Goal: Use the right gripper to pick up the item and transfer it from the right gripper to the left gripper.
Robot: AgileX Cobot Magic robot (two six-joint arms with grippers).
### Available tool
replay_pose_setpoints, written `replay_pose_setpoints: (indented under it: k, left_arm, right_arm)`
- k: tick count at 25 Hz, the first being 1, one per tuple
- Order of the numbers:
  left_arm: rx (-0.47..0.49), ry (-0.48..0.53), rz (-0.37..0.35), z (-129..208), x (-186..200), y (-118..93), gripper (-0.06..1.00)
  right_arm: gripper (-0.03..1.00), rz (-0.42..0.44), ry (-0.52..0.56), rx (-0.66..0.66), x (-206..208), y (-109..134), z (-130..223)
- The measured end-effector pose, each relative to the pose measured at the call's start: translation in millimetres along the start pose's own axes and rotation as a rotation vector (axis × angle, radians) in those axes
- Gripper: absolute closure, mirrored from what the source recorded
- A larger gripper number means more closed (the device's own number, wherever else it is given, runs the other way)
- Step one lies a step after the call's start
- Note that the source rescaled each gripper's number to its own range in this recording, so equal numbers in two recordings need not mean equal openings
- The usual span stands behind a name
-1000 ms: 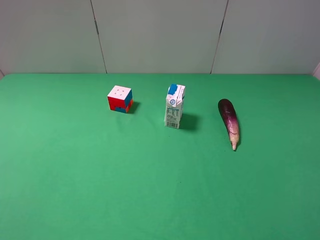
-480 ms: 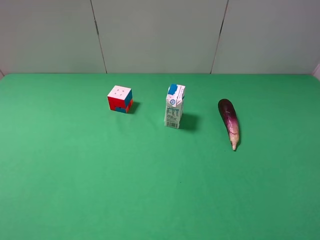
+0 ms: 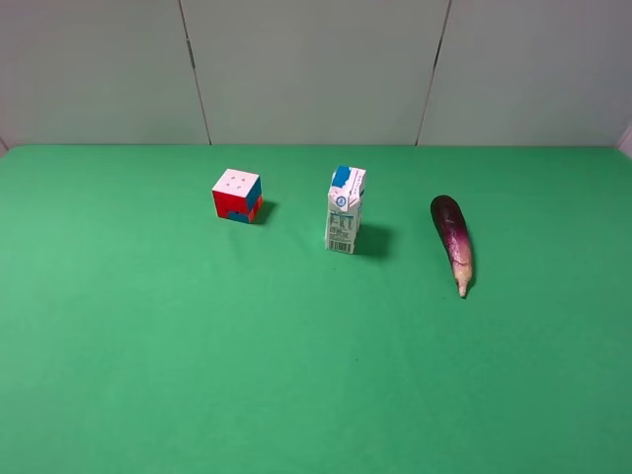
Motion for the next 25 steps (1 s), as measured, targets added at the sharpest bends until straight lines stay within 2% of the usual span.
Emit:
replay_pose_setpoints:
  k: [7, 13, 17, 25]
  left_arm:
    - [0.0, 0.0, 0.0, 0, 0, 0, -0.03]
    - [0.0, 0.0, 0.0, 0, 0, 0, -0.03]
    - [0.0, 0.0, 0.0, 0, 0, 0, -0.03]
    - [0.0, 0.0, 0.0, 0, 0, 0, -0.03]
  right_arm:
    - [-0.03, 0.03, 0.194, 0.016, -21, 6, -18]
    - [-0.03, 0.047, 0.38, 0.063, -58, 15, -32]
    - [-0.03, 0.027, 0.475, 0.12, -87, 23, -39]
    - [-0.03, -0.005, 0.597, 0.107, -141, 39, -47]
Point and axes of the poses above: a point on each arm's last joint axis where the gripper is mounted, x pointing back along that axis away from the gripper, y along the wrist's bending axis when the last joint is at zero, z = x × y, the point moved 6 cm from there along -x, pointing out along that axis toward the gripper, and after that the axes turned 8 degrees about -x, right-handed, at the moved point
